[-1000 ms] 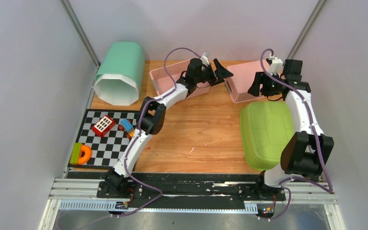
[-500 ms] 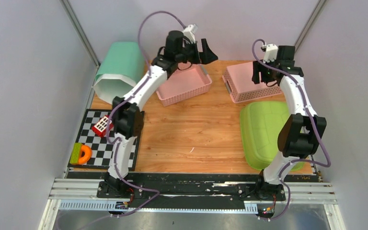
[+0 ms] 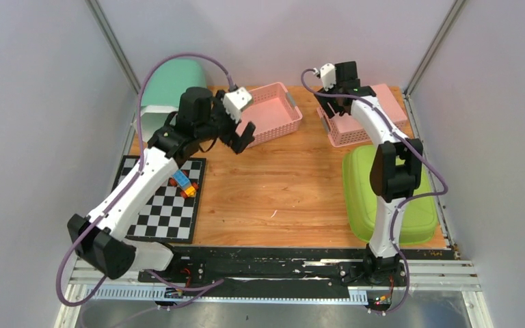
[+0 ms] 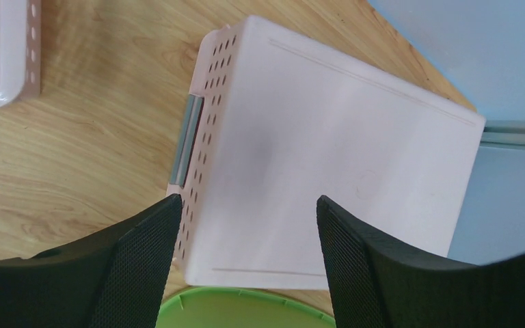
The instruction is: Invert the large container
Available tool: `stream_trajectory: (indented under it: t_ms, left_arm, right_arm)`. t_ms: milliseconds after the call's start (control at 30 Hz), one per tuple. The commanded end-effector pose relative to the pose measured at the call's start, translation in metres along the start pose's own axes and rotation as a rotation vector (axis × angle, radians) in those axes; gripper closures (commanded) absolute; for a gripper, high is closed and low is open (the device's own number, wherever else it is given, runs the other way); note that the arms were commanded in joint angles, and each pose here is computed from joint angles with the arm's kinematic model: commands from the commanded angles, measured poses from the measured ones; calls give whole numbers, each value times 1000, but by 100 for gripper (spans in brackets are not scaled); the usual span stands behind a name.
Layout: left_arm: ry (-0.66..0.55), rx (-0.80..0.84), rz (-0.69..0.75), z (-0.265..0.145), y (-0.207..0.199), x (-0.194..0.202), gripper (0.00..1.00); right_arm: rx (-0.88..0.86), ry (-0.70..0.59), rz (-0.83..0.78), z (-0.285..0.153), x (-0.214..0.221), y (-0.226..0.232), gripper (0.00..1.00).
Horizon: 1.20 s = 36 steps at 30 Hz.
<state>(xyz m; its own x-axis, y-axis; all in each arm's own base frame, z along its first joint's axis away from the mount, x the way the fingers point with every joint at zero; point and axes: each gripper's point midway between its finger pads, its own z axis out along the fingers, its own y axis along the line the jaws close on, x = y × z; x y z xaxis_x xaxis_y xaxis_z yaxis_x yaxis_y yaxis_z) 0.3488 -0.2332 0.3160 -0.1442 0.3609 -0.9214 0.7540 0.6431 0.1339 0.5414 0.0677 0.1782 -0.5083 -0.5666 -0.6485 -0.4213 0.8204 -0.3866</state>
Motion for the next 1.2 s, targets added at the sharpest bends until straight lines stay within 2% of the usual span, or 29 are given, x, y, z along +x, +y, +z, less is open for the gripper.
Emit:
stream_trajectory:
  t_ms: [0,200,567,900,1100,1167]
  left_arm:
    - [142,-19,117,-36,-6,61,0]
    - [134,-84,146,-68,-9,89,0]
    - [130,-120,156,-67,-6,101,0]
    - [153,-152,160,-66,0,108,0]
    - [178,-171,161,-62,5,114,0]
    - [191,-180,162,-60,8,117,0]
  right_arm:
    - [62,60,-81,21,-2,6,25]
    - [121,141,-98,46,8,12,25]
    - [263,195,-24,77,12,-4,26]
    - [388,125,62,114,-3,-13,24]
    - [488,30,47,124,-24,-31,22]
    - [461,-27,31,125,-40,-32,22]
